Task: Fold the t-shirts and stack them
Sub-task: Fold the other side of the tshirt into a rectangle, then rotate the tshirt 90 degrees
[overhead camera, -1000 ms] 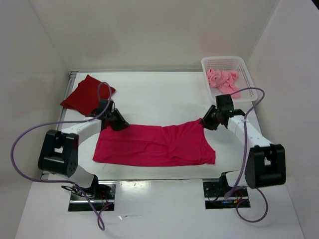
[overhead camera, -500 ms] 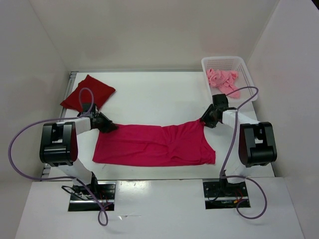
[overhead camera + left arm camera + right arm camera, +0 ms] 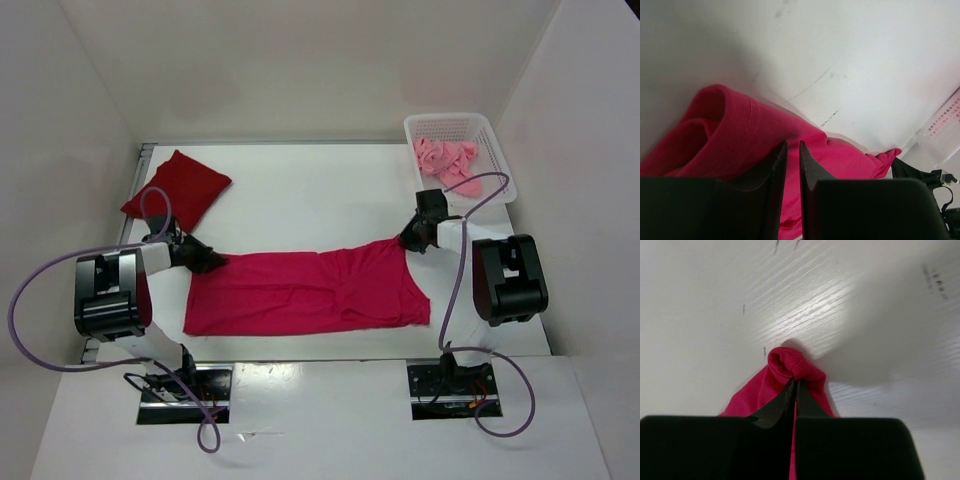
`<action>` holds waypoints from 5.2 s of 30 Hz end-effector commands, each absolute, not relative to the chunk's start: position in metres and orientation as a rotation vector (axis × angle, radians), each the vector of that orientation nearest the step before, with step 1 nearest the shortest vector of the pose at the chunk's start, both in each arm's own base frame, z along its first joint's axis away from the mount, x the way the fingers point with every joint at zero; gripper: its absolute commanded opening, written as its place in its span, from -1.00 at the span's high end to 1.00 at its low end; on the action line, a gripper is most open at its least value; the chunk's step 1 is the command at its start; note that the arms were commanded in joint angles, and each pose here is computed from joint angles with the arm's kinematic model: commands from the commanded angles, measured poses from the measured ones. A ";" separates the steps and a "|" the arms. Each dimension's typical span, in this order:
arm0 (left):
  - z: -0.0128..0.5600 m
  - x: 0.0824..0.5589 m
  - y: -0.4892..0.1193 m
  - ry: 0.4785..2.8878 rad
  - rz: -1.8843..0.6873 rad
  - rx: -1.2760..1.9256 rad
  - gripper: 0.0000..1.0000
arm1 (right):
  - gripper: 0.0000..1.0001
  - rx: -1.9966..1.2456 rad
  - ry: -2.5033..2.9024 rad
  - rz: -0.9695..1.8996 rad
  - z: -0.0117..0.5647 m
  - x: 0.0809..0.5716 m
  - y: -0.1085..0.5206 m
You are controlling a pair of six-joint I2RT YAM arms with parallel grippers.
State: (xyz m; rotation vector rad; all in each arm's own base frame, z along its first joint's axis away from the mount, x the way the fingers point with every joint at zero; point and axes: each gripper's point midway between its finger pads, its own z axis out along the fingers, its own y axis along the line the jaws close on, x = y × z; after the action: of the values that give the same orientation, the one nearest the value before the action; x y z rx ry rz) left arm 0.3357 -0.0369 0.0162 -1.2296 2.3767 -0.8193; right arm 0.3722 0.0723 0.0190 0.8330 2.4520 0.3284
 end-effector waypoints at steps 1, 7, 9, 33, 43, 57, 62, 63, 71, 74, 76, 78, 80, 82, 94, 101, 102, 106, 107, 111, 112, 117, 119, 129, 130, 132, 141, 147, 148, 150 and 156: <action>0.007 0.311 -0.022 2.398 -0.736 -1.338 0.54 | 1.00 0.892 2.355 0.215 0.042 0.384 0.041; 0.013 0.303 -0.014 2.354 -0.721 -1.397 0.54 | 0.98 0.924 2.288 0.196 0.061 0.390 0.025; 0.017 0.302 -0.012 2.334 -0.721 -1.394 0.54 | 0.98 0.924 2.288 0.196 0.061 0.390 0.025; 0.054 0.326 -0.119 2.500 -0.815 -0.811 0.34 | 0.90 0.786 2.693 0.620 0.024 0.208 0.178; 0.040 0.318 -0.075 2.433 -0.888 -1.042 0.29 | 0.87 0.829 2.627 0.674 0.045 0.185 0.166; 0.071 0.328 -0.092 2.414 -0.846 -0.838 0.29 | 0.91 0.511 2.692 0.887 0.059 0.239 0.261; 0.071 0.328 -0.092 2.414 -0.846 -0.838 0.29 | 0.95 0.567 2.758 0.830 0.031 0.217 0.246; 0.071 0.328 -0.092 2.414 -0.846 -0.838 0.29 | 0.95 0.555 2.762 0.832 0.030 0.215 0.248; 0.082 0.340 -0.090 2.401 -0.830 -0.801 0.29 | 0.86 0.534 2.827 0.890 0.026 0.201 0.256; 0.102 0.353 -0.088 2.371 -0.825 -0.743 0.29 | 0.66 0.441 2.763 0.882 0.063 0.220 0.262; 0.111 0.359 -0.088 2.357 -0.823 -0.718 0.29 | 0.57 0.455 2.676 0.899 0.091 0.248 0.251; 0.118 0.363 -0.091 2.346 -0.826 -0.685 0.29 | 0.57 0.489 2.604 0.899 0.108 0.267 0.235; 0.119 0.362 -0.101 2.354 -0.836 -0.636 0.29 | 0.74 0.545 2.577 0.801 0.102 0.285 0.203; 0.118 0.360 -0.111 2.368 -0.866 -0.605 0.29 | 0.95 0.601 2.567 0.663 0.086 0.298 0.175; 0.141 0.352 -0.154 2.371 -0.893 -0.403 0.44 | 0.99 0.669 2.677 0.390 0.001 0.350 0.163; 0.149 0.333 -0.157 2.372 -0.880 -0.397 0.44 | 0.99 0.436 2.653 0.531 -0.004 0.490 0.268; 0.151 0.330 -0.161 2.377 -0.917 -0.397 0.44 | 0.99 0.402 2.705 0.514 -0.009 0.495 0.277; 0.174 0.328 -0.174 2.377 -0.929 -0.348 0.44 | 0.99 0.354 2.486 0.798 0.037 0.576 0.345; 0.172 0.325 -0.173 2.390 -0.921 -0.340 0.44 | 0.99 0.326 2.415 0.968 0.100 0.576 0.357; 0.157 0.317 -0.166 2.428 -0.871 -0.391 0.44 | 0.81 0.152 2.224 0.847 0.197 0.571 0.355; 0.145 0.312 -0.165 2.450 -0.864 -0.400 0.44 | 0.74 0.108 2.203 0.834 0.217 0.565 0.351; 0.139 0.304 -0.153 2.434 -0.798 -0.441 0.47 | 0.19 0.010 2.238 0.807 0.278 0.511 0.326; 0.139 0.304 -0.146 2.428 -0.768 -0.435 0.47 | 0.25 -0.063 2.286 0.830 0.261 0.458 0.331; 0.117 0.306 -0.106 2.470 -0.678 -0.487 0.49 | 0.26 0.019 2.575 1.071 0.101 0.256 0.343; 0.112 0.305 -0.108 2.485 -0.687 -0.489 0.49 | 0.09 0.028 2.566 1.110 0.094 0.255 0.347; 0.110 0.304 -0.110 2.495 -0.698 -0.488 0.49 | 0.03 0.054 2.618 1.095 0.072 0.258 0.351; 0.112 0.304 -0.110 2.487 -0.700 -0.484 0.49 | -0.08 0.043 2.704 1.166 0.034 0.247 0.404; 0.114 0.302 -0.109 2.478 -0.702 -0.480 0.47 | 0.62 0.035 2.791 1.088 0.004 0.247 0.422; 0.114 0.302 -0.109 2.478 -0.702 -0.480 0.47 | 0.77 0.041 2.786 1.075 0.003 0.248 0.422; 0.118 0.304 -0.110 2.469 -0.704 -0.477 0.47 | 0.98 0.074 2.793 1.037 -0.002 0.257 0.401; 0.113 0.297 -0.138 2.521 -0.698 -0.392 0.47 | 1.00 0.100 2.787 0.888 0.018 0.259 0.312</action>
State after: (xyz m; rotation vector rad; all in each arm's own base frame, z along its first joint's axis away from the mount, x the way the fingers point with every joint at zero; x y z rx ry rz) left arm 0.2970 -0.1235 0.1089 -0.4682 2.5152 -0.6898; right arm 0.2560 0.3663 0.0156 0.0915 2.7799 1.0462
